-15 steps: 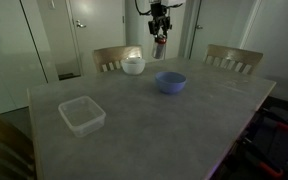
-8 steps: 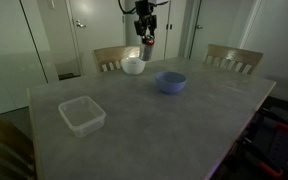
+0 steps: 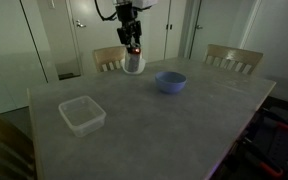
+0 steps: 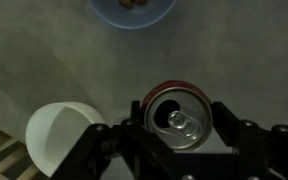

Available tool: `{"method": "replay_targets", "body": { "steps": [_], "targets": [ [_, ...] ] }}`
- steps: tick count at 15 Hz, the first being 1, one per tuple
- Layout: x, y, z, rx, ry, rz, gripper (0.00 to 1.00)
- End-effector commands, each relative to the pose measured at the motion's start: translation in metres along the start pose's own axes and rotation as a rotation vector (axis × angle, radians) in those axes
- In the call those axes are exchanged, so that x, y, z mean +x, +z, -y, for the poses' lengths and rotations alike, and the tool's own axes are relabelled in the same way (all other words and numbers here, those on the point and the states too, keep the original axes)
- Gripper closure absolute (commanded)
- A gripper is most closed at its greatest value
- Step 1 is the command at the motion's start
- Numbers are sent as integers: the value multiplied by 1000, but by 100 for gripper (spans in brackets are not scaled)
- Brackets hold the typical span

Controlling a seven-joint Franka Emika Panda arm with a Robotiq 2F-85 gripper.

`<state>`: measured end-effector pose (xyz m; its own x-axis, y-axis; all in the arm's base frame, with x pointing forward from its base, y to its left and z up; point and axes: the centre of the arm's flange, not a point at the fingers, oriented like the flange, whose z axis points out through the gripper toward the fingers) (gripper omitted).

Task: Shift the colorless bowl from the right end of the table to the left end, grab the canned bottle and position it next to the colorless bowl. Afterward, move the purple bowl to the right end and place the white bowl next to it

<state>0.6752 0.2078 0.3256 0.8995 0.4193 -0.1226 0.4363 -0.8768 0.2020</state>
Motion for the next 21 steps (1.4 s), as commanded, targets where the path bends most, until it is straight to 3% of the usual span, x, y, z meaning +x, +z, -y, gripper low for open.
{"method": "replay_targets", "body": {
  "steps": [1,8,13,16,21],
  "targets": [
    [1,3,37,0,-89,30,54],
    [14,19,102,26,-265,74,54],
    [2,30,130,60,-359,248,54],
    [-5,24,136,122,-407,325,54],
    [-9,5,135,277,-388,295,54]
  ]
}}
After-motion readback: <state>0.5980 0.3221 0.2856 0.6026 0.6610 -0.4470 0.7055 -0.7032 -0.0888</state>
